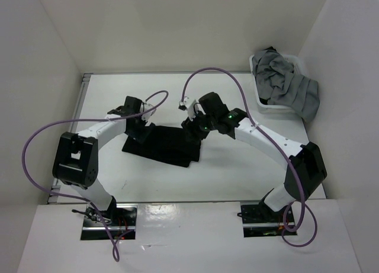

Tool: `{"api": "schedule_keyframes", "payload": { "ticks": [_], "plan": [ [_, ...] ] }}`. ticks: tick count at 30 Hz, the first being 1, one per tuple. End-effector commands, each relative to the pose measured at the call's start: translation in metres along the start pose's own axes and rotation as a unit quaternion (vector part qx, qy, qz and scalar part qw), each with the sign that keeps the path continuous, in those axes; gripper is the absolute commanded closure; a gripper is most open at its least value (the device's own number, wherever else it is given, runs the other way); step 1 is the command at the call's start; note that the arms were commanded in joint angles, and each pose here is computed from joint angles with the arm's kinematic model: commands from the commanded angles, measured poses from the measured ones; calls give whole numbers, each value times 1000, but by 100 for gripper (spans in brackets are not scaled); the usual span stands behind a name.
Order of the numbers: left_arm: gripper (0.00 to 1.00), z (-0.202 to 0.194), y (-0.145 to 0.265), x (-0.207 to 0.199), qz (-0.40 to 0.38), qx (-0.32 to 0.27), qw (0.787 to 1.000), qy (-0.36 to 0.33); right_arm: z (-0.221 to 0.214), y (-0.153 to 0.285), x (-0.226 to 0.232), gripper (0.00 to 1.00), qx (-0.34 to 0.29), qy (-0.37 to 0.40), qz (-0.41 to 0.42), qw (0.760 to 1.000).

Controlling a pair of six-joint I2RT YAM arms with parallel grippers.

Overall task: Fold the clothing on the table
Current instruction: Fold the skirt

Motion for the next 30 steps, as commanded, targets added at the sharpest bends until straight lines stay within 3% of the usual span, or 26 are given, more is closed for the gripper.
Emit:
{"api": "schedule_keyframes", "payload": {
  "ticks": [1,7,18,22,26,30],
  "plan": [
    [1,-9,-1,-7,-4,19,999,-37,25,16,4,40,-52,17,3,999],
    [1,-23,15,-19,-33,31,996,-79,27,16,5,40,-56,19,7,998],
    [1,-33,61,-48,-110,-16,985,-134,23,11,2,40,-47,16,3,999],
    [1,-33,84,-72,-158,-50,970,-177,20,7,0,40,-42,14,-1,999],
    [1,-36,90,-81,-161,-57,967,-190,18,5,-3,40,-38,12,-6,999],
    [1,-22,90,-60,-109,-81,977,-165,18,5,-3,40,-38,17,-6,999]
  ]
}}
Point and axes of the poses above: each gripper's point midway between its finger pads, its own y axis back along the fingers, its own x axis along the line the jaws close on, z = x × y, the point moved 1 cm from there along y, back along the fingers, and after that the axes turned 7 degrees about -y, right-handed, at the moved point
